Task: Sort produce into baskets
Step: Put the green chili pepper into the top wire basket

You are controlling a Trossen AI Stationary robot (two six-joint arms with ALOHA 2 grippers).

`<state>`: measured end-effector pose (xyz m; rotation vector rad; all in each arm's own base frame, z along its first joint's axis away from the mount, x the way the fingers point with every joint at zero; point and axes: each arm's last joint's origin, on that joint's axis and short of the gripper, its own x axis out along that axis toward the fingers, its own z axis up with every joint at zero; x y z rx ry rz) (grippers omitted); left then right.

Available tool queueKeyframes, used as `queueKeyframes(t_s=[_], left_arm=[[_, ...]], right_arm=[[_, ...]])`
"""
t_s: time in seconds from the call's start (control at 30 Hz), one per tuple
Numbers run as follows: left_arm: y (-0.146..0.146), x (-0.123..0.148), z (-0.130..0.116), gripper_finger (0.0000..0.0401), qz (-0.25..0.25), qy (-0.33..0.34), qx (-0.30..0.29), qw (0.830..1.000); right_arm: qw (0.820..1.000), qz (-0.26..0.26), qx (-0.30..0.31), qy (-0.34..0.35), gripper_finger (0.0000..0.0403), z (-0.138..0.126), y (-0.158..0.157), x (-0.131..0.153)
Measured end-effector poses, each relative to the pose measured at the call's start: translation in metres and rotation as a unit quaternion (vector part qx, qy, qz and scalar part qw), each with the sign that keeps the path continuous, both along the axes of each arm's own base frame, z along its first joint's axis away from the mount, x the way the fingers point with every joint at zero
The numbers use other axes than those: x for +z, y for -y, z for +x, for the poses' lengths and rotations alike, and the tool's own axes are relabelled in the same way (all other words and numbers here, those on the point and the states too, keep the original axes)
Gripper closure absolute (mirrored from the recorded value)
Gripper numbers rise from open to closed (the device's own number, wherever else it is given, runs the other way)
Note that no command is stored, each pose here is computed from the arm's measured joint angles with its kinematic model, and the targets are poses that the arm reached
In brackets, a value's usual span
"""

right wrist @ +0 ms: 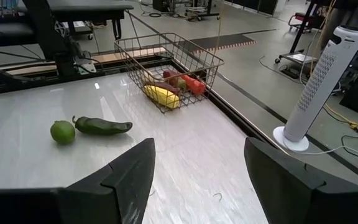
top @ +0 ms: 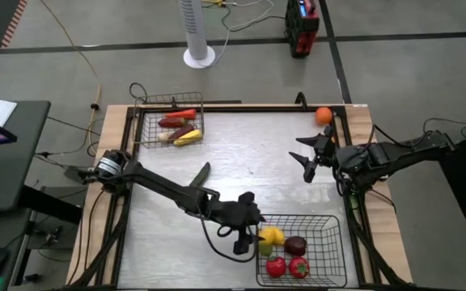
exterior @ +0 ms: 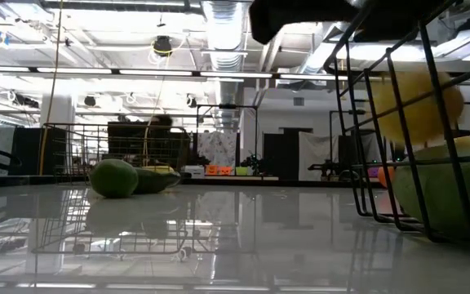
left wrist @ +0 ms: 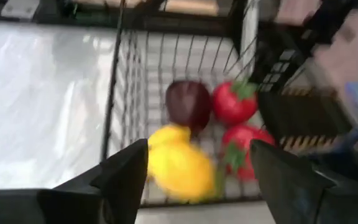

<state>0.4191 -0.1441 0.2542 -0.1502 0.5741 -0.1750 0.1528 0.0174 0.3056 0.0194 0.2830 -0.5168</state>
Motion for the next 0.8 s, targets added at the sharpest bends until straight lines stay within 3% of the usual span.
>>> queueKeyframes(t_s=[0.17, 0.3, 0.4, 0.63, 0.8], left_arm=[[-0.003, 0.007, -0.008, 0.0128, 0.067, -0.075, 0.016, 0.995], [-0.01, 0.001, -0.027, 0.0127, 0.164, -0.157, 0.072, 0.971], [-0.016, -0.001, -0.044, 0.0127, 0.202, -0.186, 0.112, 0.955], [-0.042, -0.002, -0.084, 0.0127, 0.206, -0.189, 0.193, 0.941], [-0.085, -0.024, -0.119, 0.0126, 0.144, -0.218, 0.282, 0.923]], right_arm=[[1.0, 0.0, 0.0, 0.0, 0.0127, 0.0, 0.0, 0.0], [1.0, 0.0, 0.001, 0.0, 0.0127, 0.0, 0.0, 0.0], [1.0, 0.001, 0.002, -0.001, 0.0127, 0.0, 0.0, 0.0], [1.0, 0.003, 0.004, -0.003, 0.0127, 0.0, 0.0, -0.001], [1.0, 0.004, 0.004, 0.0, 0.0127, 0.0, -0.001, 0.0]])
